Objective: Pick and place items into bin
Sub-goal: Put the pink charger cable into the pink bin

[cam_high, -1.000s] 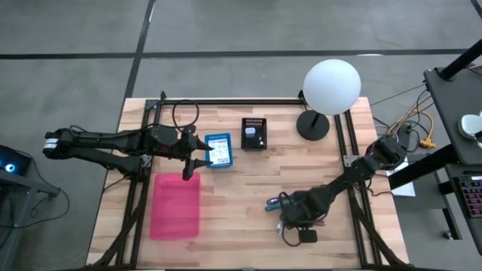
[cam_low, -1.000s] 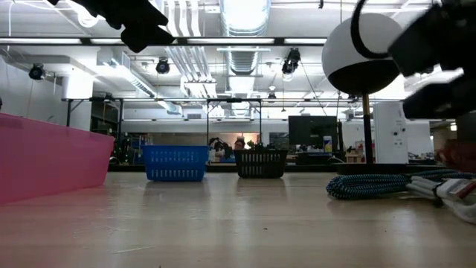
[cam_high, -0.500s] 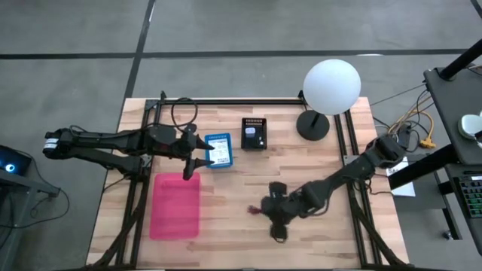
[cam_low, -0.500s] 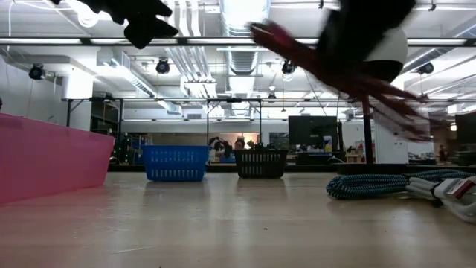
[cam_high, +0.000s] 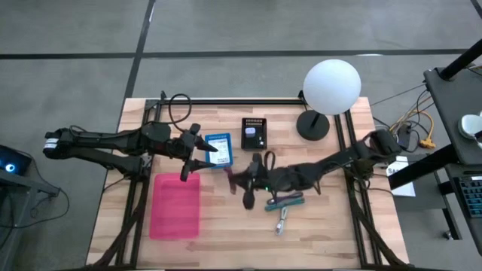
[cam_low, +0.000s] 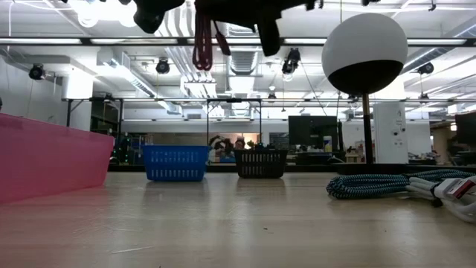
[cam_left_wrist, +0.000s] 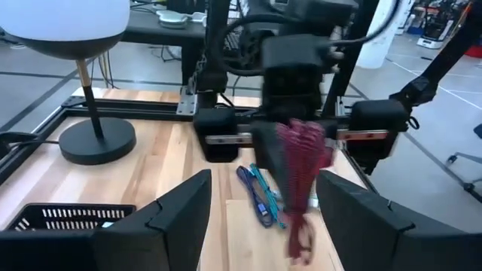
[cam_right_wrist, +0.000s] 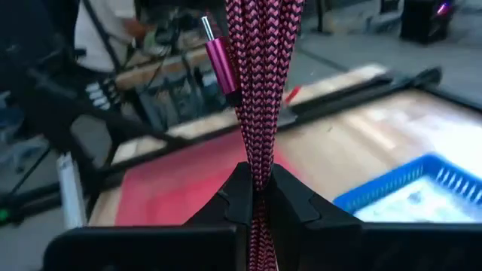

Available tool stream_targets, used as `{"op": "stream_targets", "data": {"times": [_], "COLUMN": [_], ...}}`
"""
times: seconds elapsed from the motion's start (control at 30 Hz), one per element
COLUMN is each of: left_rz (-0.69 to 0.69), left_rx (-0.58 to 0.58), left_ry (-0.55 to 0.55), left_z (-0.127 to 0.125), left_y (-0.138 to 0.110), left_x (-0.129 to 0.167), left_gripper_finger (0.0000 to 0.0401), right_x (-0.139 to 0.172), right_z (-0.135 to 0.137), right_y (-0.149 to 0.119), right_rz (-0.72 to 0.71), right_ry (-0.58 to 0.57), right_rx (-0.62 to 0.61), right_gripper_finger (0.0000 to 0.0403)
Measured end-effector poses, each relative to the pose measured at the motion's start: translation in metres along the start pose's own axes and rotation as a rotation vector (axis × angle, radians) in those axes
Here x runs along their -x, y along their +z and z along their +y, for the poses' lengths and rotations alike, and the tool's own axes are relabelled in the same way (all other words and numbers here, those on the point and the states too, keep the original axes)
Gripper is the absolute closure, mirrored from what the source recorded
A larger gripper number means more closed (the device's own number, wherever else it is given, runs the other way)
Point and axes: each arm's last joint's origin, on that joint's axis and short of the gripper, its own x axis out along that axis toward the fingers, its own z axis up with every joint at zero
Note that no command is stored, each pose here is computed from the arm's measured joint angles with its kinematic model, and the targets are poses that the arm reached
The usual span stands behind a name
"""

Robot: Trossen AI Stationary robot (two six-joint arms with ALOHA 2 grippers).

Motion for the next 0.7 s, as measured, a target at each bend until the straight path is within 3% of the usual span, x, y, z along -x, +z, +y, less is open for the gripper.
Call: {"op": "stream_targets", "data": {"times": [0.27,0.7], "left_rz": [-0.068,-0.079], "left_rx": [0.036,0.066], "left_ry": [-0.065,-0.049], "left_z": [-0.002,0.003], "left_y": [0.007,0.001], "left_x": [-0.001,-0.029], "left_gripper_finger": [0.0177,0.0177], "right_x": [-0.011,-0.016], "right_z": [-0.025,-0.025], "right_y": [0.013,0.035], "right_rz": [-0.048,-0.098], "right_ry": [-0.066,-0.066], "right_rx": [0.034,0.146], "right_gripper_finger": [0.0390,0.0390]}}
